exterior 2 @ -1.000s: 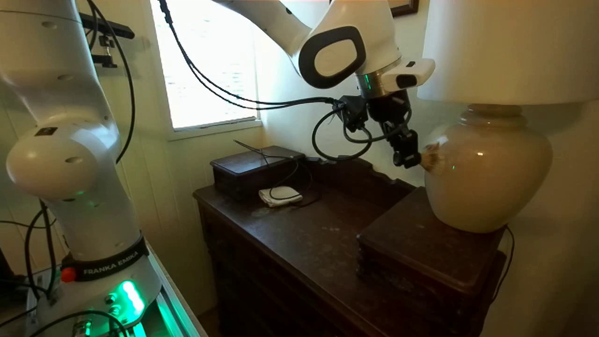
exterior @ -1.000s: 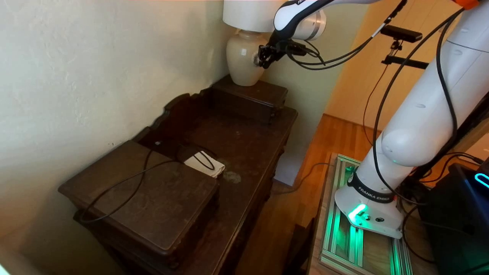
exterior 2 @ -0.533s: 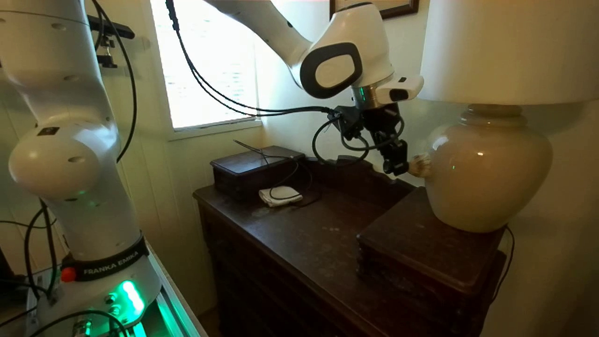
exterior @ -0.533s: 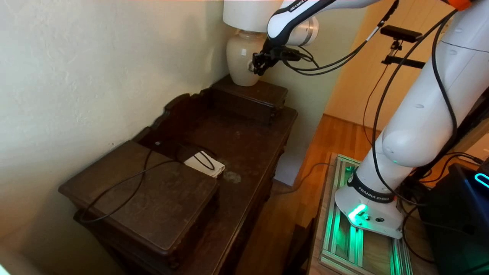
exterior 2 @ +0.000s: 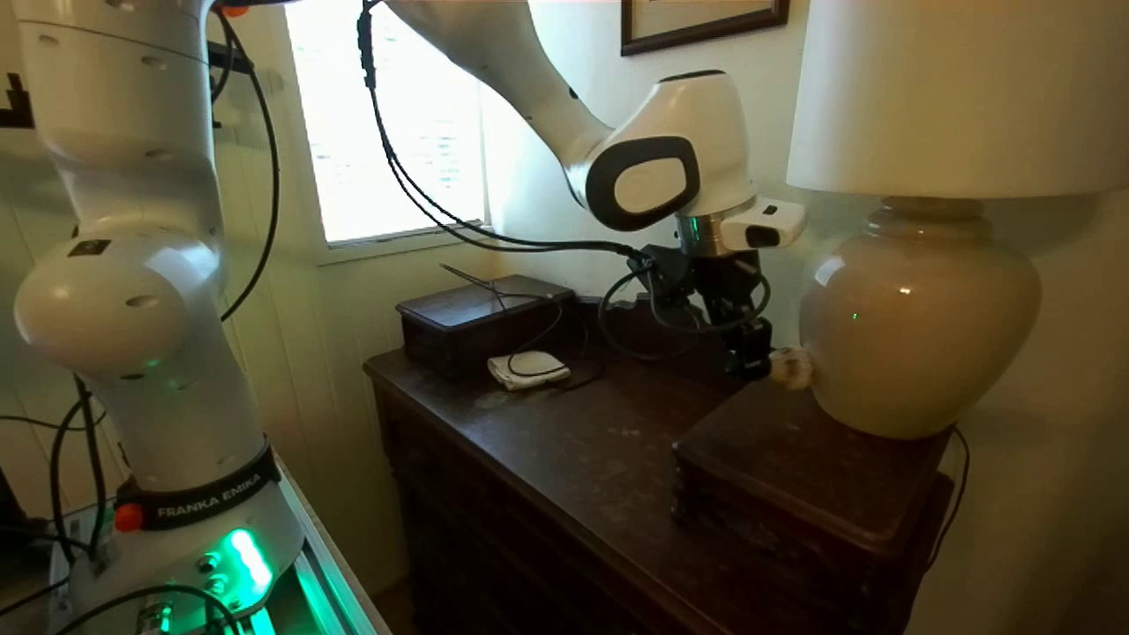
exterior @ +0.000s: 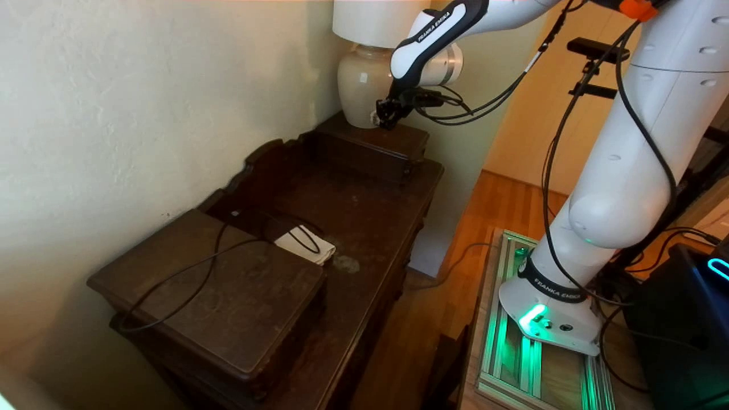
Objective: Use the brush to brush the lamp.
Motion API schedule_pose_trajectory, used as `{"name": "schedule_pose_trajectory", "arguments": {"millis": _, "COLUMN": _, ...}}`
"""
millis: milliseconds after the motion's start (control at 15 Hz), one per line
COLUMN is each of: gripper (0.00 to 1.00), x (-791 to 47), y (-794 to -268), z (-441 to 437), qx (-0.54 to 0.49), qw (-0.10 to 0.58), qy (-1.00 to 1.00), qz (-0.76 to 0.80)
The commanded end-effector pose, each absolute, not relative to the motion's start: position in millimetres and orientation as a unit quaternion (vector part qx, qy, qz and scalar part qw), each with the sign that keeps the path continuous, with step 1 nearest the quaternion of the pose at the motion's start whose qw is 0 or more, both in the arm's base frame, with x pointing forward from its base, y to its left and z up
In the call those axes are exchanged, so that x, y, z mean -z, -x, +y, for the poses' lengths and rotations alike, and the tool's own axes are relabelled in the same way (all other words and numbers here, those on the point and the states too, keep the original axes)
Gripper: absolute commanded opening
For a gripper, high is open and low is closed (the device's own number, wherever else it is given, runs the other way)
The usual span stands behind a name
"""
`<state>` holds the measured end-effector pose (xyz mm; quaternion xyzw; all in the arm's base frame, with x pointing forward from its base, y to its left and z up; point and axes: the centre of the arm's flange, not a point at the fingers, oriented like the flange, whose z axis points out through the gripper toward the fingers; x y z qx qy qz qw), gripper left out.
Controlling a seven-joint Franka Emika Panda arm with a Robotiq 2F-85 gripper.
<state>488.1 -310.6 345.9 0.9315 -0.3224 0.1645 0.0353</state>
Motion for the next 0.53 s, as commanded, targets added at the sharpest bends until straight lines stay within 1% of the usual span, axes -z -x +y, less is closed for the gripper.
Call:
{"name": "schedule_pose_trajectory", "arguments": {"millis": 0, "gripper": 0.15, "x": -341.3, "y": -499.9, "z": -336.5, "qx": -0.163, "qw": 0.041, "qy": -0.926, "qz": -0.337}}
{"name": "schedule_pose_trajectory", "arguments": {"millis": 467, "gripper": 0.15, "x": -361.9, "y": -483.4, "z": -368.5, "qx": -0.174, "qw": 0.041, "qy": -0.911, "qz": -0.373}}
